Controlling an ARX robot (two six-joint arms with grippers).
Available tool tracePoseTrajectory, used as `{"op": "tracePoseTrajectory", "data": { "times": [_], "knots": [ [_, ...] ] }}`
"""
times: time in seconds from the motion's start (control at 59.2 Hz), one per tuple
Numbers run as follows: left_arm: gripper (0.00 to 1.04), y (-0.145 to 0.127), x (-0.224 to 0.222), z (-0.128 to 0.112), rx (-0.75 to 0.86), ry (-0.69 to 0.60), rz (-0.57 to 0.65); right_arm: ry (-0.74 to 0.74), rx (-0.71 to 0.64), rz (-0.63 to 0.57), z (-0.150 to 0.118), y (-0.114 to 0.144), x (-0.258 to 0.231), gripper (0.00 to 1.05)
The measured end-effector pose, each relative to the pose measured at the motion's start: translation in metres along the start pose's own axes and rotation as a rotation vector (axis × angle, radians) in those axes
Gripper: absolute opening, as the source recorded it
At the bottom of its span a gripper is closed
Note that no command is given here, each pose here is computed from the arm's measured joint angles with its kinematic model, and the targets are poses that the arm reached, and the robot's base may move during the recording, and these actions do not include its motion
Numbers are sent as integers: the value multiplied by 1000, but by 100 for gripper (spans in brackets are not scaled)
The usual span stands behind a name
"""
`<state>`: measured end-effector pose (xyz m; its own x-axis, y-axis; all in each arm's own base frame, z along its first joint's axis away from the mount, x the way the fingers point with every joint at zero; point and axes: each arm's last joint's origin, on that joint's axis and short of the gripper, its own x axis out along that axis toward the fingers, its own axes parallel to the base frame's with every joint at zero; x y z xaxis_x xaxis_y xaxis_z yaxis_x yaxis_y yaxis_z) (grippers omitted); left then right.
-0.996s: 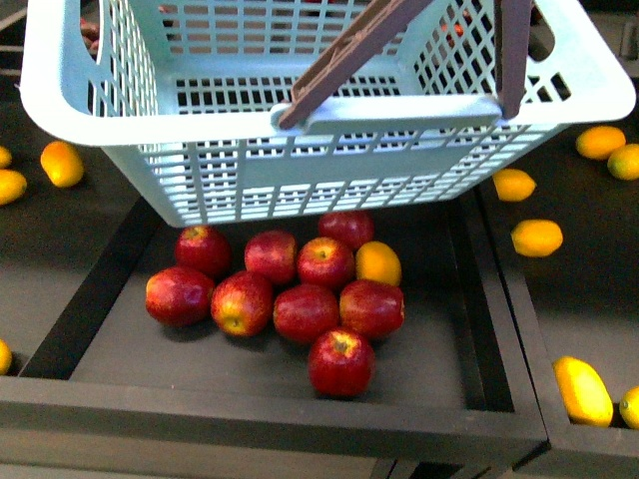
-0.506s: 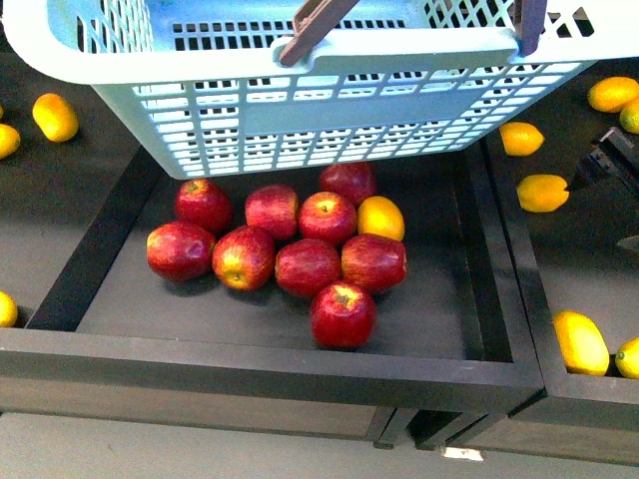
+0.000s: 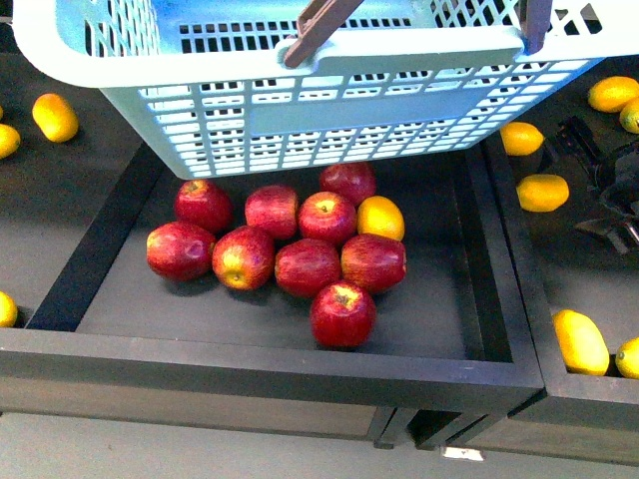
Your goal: Pick lemon and mango into basket
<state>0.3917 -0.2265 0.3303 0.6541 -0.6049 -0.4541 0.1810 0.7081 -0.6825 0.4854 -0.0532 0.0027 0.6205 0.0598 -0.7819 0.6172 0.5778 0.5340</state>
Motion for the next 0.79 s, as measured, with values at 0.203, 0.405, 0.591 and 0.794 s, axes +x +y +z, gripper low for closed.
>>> {"op": "tracePoseTrajectory", "data": {
  "times": [0.203,0.405,0.591,0.794],
  "knots": [
    [5,0,0,0,0,-1,0,3,28,-11,6,4,17,96],
    [5,0,0,0,0,0,0,1,57,-14,11,8,31,96],
    [5,0,0,0,0,0,0,-8,52,-28,14,17,41,96],
    [5,0,0,0,0,0,0,-13,51,-36,17,26,55,96]
  ]
}}
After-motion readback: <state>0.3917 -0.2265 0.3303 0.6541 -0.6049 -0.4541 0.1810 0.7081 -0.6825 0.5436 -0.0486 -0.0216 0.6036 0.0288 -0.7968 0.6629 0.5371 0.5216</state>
